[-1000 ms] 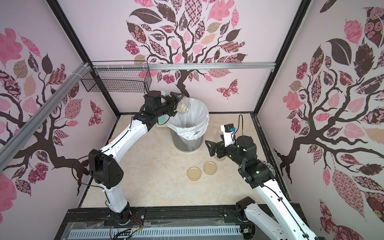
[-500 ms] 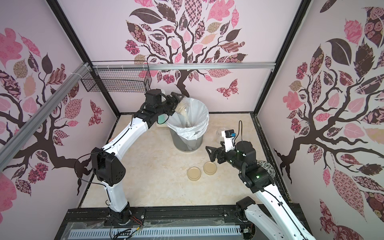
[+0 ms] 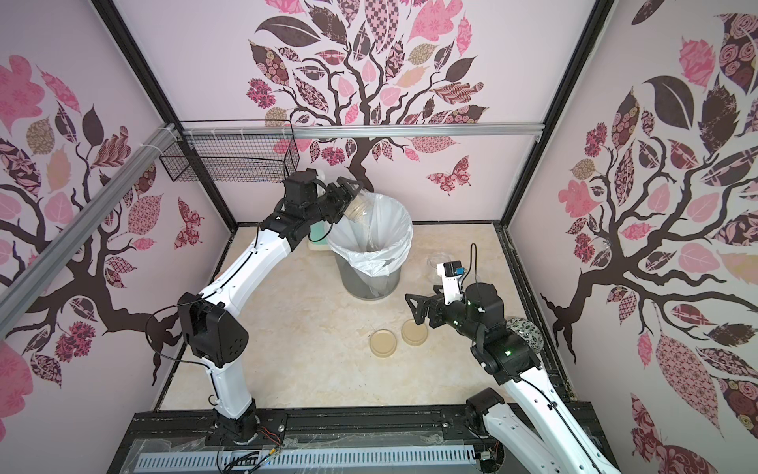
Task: Empty moldy rice from jars
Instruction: Pour the moldy rice from the jar into the trash bin.
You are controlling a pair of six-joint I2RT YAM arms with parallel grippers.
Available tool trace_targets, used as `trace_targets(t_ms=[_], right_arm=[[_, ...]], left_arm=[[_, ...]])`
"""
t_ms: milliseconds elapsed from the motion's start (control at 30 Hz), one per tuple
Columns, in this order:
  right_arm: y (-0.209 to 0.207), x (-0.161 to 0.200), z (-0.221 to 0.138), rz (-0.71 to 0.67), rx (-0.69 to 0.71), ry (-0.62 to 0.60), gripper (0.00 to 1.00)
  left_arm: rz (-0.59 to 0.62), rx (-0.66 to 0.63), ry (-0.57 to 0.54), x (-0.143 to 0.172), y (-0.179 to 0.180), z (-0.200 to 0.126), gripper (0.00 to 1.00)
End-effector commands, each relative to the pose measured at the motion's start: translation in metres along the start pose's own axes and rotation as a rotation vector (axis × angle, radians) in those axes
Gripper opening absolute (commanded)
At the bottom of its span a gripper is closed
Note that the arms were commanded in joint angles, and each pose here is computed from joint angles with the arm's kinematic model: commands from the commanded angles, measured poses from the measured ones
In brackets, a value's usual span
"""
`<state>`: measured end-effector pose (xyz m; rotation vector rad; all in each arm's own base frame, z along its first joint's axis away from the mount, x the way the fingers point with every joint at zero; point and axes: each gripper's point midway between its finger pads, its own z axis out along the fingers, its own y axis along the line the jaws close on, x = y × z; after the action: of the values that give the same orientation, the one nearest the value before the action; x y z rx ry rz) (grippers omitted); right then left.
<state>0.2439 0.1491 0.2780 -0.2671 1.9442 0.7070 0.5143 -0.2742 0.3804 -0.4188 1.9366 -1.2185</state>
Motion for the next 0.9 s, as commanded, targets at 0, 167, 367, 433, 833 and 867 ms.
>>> trace_targets(t_ms=[0, 167, 367, 433, 833, 867], right_arm=[[0.001, 0.002, 0.0, 0.019, -0.012, -0.007, 0.99], [0.001, 0.007, 0.001, 0.025, -0.019, 0.006, 0.99], [0.003, 0.01, 0.001, 0.035, -0.033, 0.012, 0.99], [0.002, 0.012, 0.0, 0.04, -0.031, 0.015, 0.99], [0.002, 0.018, -0.002, 0.054, -0.034, 0.028, 0.99], [0.002, 0.018, -0.003, 0.054, -0.035, 0.031, 0.99]], left_arm=[[0.073, 0.086, -0.071, -0.022, -0.034, -0.011, 0.69], [0.089, 0.086, -0.069, -0.021, -0.034, -0.012, 0.69], [0.128, 0.079, -0.072, -0.021, -0.033, -0.013, 0.69], [0.151, 0.081, -0.071, -0.021, -0.035, -0.014, 0.69], [0.253, 0.072, -0.073, -0.02, -0.038, -0.021, 0.69], [0.257, 0.072, -0.074, -0.021, -0.038, -0.022, 0.69]])
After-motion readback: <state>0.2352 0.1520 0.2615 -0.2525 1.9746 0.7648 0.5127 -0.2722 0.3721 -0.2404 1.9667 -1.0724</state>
